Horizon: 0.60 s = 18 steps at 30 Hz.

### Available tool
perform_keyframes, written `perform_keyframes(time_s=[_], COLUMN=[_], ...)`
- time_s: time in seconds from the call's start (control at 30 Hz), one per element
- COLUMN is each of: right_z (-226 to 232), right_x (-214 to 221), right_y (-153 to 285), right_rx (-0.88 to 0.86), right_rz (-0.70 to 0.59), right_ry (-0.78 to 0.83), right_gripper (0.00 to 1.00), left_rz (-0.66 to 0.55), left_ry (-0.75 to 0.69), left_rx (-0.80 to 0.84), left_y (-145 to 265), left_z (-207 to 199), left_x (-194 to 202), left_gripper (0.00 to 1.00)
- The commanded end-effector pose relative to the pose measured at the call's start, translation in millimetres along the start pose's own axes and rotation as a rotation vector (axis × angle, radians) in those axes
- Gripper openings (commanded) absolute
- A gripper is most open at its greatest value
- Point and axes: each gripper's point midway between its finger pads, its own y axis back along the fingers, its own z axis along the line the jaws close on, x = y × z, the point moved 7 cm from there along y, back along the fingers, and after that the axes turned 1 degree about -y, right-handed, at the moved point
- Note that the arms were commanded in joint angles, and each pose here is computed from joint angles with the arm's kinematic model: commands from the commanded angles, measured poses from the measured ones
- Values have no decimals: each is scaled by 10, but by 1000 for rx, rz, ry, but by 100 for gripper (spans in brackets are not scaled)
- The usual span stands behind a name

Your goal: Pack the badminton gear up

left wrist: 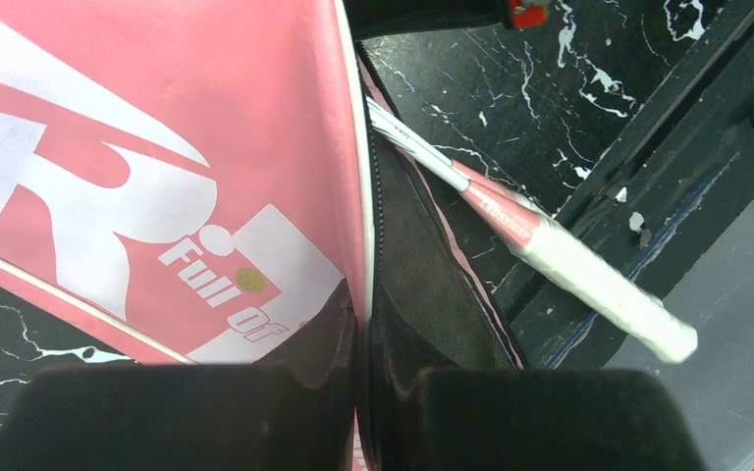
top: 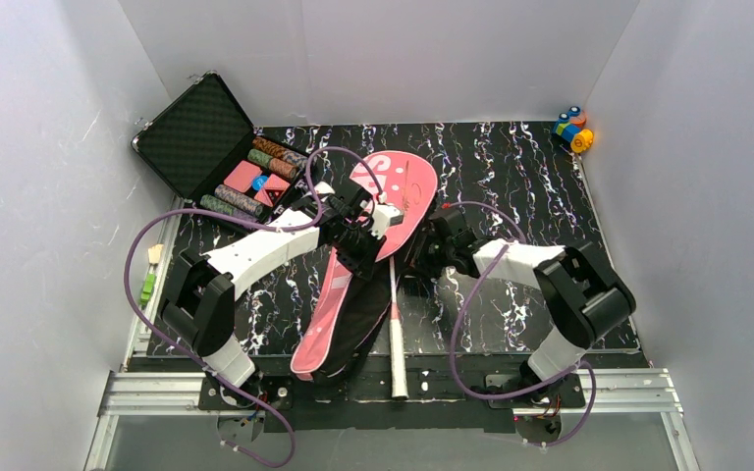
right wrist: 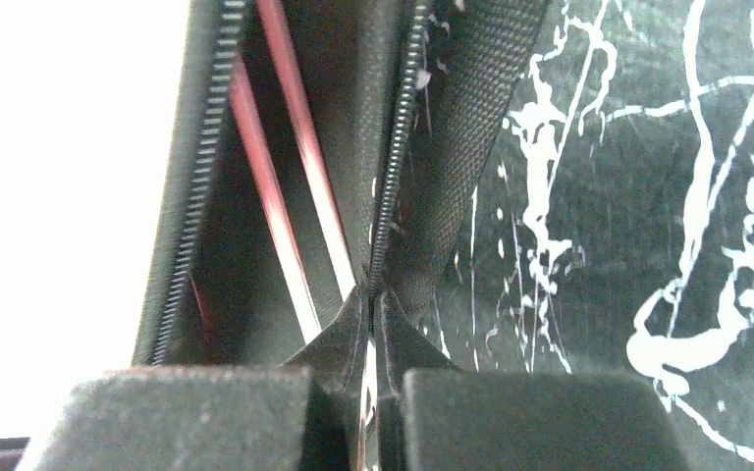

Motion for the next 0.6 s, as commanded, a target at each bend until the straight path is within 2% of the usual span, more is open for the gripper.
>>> perform_keyframes(time_s=[0.0,0.1,0.2,0.23,0.27,0.4,0.57], right_z=[133,223,327,362,394,493,629], right_x=[62,42,23,17,13,-2,41], right_y=[300,423,535,574,617,778,955], right_rx=[-20,-48,-78,-87,-96,-126,-172], right_rz=[7,-16,-29,-35,-41,-69,-74], right_ry=[51,67,77,83,87,110,127], right_gripper=[1,1,1,1,1,1,1], left_rz=[-95,-92,-90,-95,-98,-127,-149], left_ry=[-43,-42,-42,-46,-48,-77,-80], left_rx=[43,46,49,47,45,40,75], left_y=[179,165,155,164,173,250,300], left_z=[-135,-136,-139,-140,-143,-157,-205], left_x=[-178,-183,-198,-213,-222,-311,-451], left_gripper=[6,14,37,49,54,60,61])
